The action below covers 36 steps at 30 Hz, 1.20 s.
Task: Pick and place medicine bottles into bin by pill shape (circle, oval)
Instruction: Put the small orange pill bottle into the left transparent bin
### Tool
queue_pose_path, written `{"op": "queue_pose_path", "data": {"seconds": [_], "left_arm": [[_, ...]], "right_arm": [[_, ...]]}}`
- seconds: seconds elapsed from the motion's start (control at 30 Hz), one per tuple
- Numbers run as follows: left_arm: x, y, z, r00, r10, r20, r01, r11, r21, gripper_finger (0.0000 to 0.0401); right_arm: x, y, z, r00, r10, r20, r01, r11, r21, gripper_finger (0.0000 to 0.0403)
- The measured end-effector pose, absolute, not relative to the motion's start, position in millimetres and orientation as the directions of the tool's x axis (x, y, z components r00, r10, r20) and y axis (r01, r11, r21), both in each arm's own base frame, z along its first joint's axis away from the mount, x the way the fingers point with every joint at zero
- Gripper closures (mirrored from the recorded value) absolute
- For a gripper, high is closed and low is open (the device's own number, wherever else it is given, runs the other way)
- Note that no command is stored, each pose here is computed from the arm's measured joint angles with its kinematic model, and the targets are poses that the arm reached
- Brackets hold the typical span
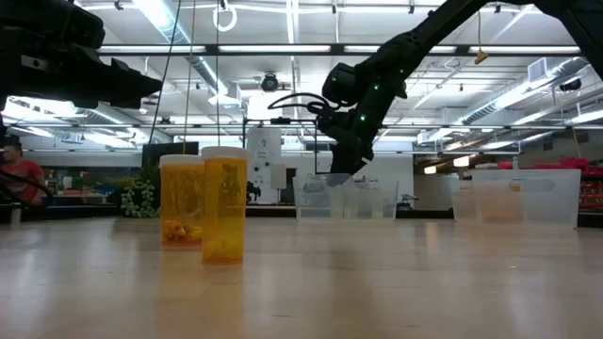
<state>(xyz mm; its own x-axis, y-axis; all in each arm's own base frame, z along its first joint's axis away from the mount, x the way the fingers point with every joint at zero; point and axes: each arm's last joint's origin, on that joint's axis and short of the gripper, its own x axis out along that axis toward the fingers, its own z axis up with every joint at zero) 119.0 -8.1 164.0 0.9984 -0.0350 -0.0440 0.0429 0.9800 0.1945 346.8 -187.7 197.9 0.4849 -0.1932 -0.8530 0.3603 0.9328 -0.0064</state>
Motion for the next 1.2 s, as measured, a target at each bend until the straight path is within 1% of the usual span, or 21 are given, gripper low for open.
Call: {"op": "queue_pose_path", "data": {"seconds": [0.17, 0.33, 0.43, 0.77, 1.2], "left_arm": [[119, -8, 164, 0.998, -0.034, -0.044, 0.042, 0.98, 0.194, 0.0294], [119, -8, 164, 0.998, -0.035, -0.044, 0.042, 0.98, 0.194, 0.0294], [119, -8, 164, 0.998, -0.034, -0.043, 0.042, 0.98, 0.194, 0.0294], [119, -8, 164, 0.998, -0.035, -0.044, 0.043, 0.98, 0.194, 0.0294], [119, -8, 164, 0.998, -0.035, -0.044, 0.043, 0.98, 0.194, 0.0294]], "right_arm": [[353, -188, 220, 0.488, -0.195, -0.851, 0.355, 0.935, -0.01, 0.0209], [367, -176, 242, 0.535, -0.203, -0.82, 0.318, 0.948, -0.028, 0.0209], [377, -163, 252, 0.57, -0.193, -0.799, 0.275, 0.961, -0.036, 0.0209], [400, -116, 271, 0.631, -0.131, -0.765, 0.16, 0.986, -0.037, 0.0209], [410, -54, 313, 0.624, -0.096, -0.775, 0.098, 0.994, -0.044, 0.0209]]}}
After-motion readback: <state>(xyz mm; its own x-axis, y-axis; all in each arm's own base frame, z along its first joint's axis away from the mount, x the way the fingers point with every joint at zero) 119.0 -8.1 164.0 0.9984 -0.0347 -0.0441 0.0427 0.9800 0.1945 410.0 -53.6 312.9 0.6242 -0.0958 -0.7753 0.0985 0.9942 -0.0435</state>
